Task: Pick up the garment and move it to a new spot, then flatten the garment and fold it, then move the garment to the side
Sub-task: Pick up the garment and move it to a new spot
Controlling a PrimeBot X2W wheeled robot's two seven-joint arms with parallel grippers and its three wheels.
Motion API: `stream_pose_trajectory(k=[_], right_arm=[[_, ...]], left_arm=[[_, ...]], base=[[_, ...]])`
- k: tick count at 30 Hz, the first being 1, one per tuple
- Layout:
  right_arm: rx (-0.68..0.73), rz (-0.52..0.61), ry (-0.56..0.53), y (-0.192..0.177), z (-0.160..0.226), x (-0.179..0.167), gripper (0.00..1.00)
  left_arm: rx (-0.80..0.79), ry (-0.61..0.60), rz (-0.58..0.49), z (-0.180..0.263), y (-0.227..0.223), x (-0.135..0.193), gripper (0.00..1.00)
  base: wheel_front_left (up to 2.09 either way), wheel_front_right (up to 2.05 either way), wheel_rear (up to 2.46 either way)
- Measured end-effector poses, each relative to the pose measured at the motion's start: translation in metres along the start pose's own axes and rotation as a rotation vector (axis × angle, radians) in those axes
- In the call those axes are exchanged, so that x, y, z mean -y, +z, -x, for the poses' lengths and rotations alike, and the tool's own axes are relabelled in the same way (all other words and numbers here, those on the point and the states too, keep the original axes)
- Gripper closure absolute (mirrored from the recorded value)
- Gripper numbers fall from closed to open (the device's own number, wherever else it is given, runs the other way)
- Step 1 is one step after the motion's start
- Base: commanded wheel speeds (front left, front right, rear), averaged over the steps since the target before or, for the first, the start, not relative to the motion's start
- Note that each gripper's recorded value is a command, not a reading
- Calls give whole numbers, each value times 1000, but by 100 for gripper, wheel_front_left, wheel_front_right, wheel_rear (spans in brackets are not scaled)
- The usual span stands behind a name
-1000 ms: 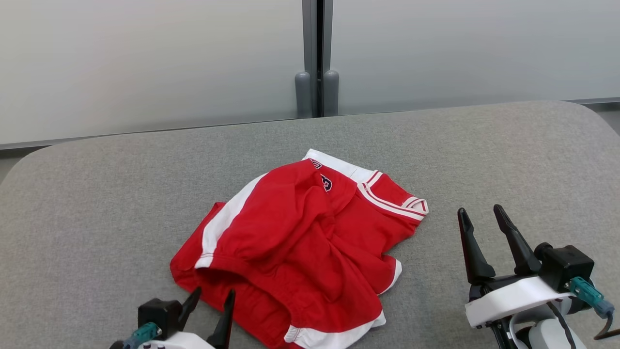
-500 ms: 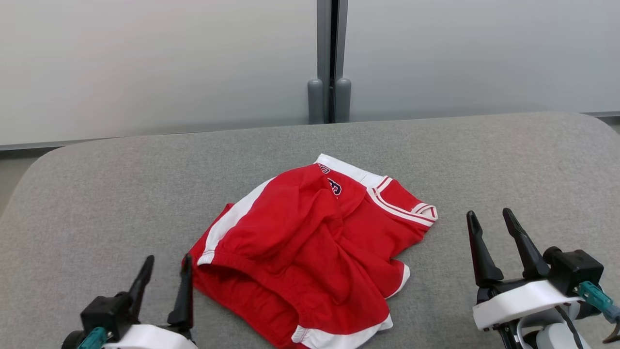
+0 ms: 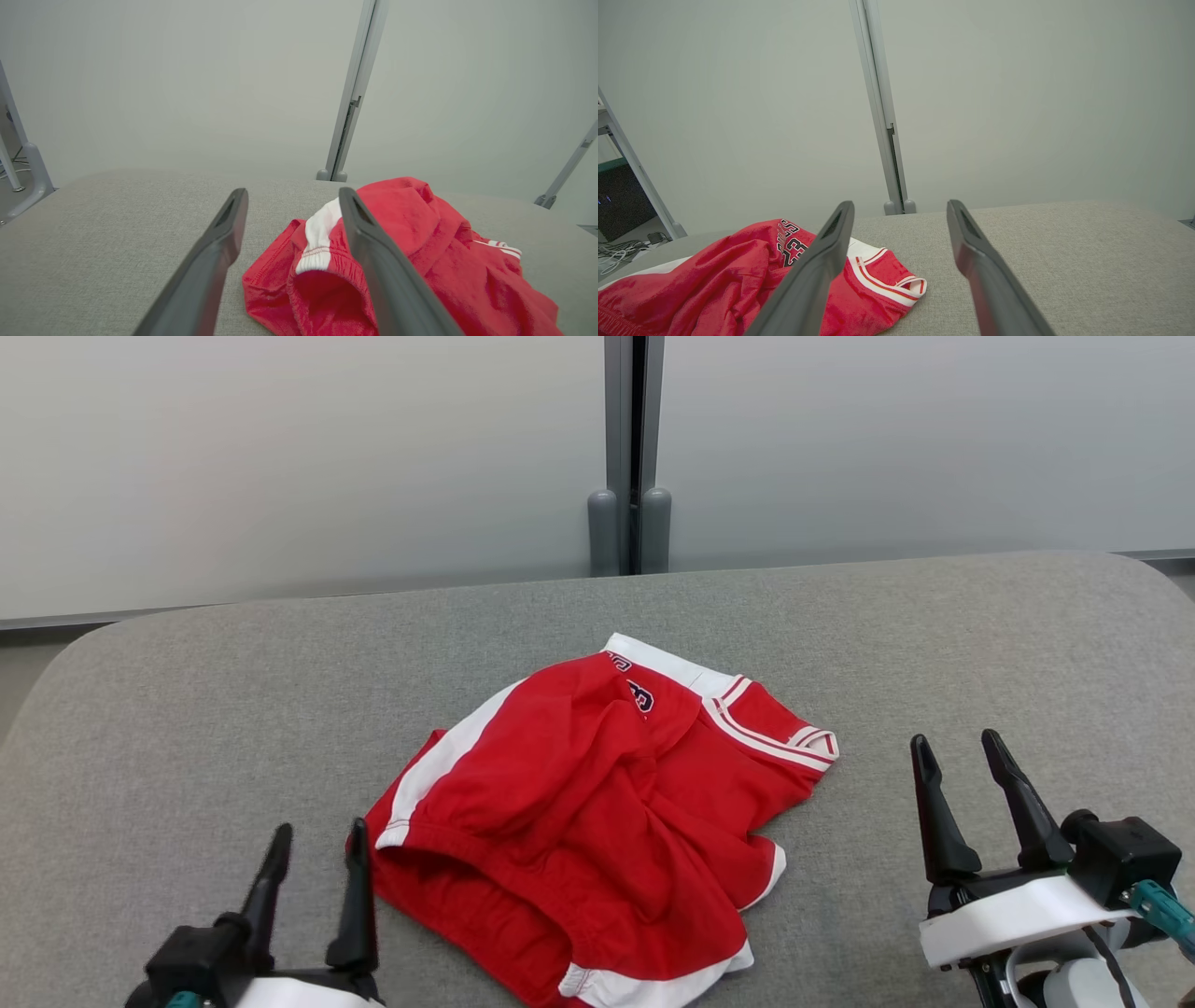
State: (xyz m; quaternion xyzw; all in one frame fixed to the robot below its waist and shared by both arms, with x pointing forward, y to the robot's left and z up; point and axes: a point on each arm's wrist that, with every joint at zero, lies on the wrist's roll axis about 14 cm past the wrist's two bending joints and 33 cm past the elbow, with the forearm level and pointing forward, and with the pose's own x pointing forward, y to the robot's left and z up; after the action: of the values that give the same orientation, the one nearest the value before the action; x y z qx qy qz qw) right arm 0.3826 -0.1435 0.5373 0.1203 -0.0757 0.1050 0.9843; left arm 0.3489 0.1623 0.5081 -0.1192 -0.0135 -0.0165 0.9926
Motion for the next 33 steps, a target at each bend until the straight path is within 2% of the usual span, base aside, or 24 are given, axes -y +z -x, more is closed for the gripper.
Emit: stream_pose_trajectory(k=[4,7,14,16,19,22,23,24,25,29,33], right_arm=[[2,4,-2,1,0,1,0],[-3,3,1,-1,-1,0,0],[-10,-3,0,-4,0,-1,0],[-12,-8,-7,-4,1,0,0],[-9,-11,-17,-3,1,3,0],[-12,-10,-33,-4,1,9,0],[-13,-10,-37,-5,1,10,0],[-14,-10,-41,-5,1,11,0],[-15,-10,-43,-6,1,12,0],[-14,-14,-43,-6,0,11,0],[-6,-19,-26,-4,-4,5,0]], left_arm=[[-83,-65,19,0,-17,16,0],[-228,-133,46,-12,-33,35,0],[-475,-176,-40,-38,-54,28,0],[-581,-193,0,-36,-71,27,0],[-764,-218,-13,-23,-102,22,0],[-806,-243,1,-26,-110,24,0],[-810,-254,4,-27,-111,26,29],[-812,-263,7,-29,-112,28,77],[-817,-268,13,-29,-114,29,100],[-805,-282,15,-28,-115,30,100],[-691,-271,-6,-46,-90,23,100]], base=[[0,0,0],[0,0,0],[0,0,0],[0,0,0],[0,0,0],[0,0,0],[0,0,0],[0,0,0],[0,0,0],[0,0,0],[0,0,0]])
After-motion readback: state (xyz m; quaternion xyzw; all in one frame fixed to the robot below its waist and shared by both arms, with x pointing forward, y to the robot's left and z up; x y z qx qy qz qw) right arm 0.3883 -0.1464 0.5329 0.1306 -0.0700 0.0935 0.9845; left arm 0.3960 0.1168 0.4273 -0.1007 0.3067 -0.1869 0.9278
